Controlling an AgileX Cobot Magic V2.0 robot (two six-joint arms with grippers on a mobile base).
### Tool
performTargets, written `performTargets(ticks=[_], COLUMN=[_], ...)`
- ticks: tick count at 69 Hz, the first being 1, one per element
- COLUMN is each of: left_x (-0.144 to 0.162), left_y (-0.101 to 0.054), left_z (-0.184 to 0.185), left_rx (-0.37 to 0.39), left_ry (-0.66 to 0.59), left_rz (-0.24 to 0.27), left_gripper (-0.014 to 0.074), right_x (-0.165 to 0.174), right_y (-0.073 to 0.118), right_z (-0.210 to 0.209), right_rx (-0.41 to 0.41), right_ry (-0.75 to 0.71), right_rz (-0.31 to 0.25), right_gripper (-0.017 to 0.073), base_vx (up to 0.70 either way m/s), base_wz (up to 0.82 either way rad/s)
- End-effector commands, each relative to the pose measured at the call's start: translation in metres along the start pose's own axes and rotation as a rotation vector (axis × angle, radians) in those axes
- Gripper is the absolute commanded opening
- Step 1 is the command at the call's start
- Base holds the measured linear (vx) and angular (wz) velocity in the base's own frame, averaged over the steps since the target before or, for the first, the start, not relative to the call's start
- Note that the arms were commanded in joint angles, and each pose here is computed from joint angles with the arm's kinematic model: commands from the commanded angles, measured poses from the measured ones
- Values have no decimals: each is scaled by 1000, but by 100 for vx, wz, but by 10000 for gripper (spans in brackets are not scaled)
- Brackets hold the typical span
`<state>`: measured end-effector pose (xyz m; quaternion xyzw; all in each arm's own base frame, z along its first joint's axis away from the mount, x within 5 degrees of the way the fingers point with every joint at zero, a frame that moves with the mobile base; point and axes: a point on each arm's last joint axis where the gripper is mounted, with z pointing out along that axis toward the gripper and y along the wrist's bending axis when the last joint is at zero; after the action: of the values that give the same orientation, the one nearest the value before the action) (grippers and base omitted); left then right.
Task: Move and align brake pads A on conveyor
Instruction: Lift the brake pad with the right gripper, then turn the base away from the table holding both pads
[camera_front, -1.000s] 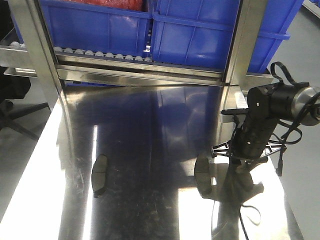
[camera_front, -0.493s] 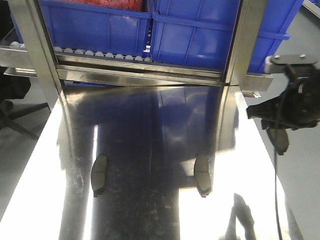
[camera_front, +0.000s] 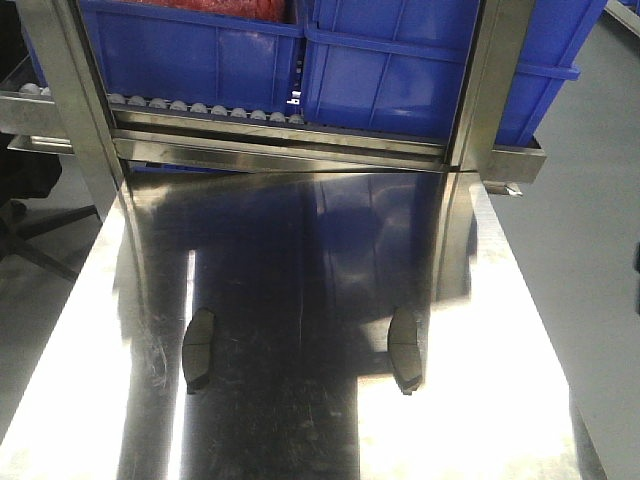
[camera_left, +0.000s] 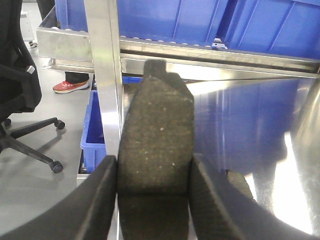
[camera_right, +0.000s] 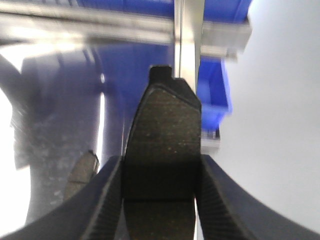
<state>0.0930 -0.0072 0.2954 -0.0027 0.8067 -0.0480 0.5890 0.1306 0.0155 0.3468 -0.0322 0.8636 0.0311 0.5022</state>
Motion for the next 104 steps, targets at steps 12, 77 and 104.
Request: performTargets(ticks=[12,77,104], left_x=[-17,-17,-17], left_y=[-2,-2,-2], left_z=[-3,-3,-3], left_rx=[17,17,17], left_ry=[-119,-119,-119], left_rz=[-11,-11,-11], left_gripper=[-6,-6,-6], right_x=[17,52,52], right_y=[-3,-5,-5], right_z=[-57,-82,-82], right_rx=[-3,-8,-8], right_ry=[-326,-522,-523], right_rz=[-51,-61,-60], right_gripper=[-5,-5,-5], base_vx=[0,0,-3], base_wz=[0,0,11])
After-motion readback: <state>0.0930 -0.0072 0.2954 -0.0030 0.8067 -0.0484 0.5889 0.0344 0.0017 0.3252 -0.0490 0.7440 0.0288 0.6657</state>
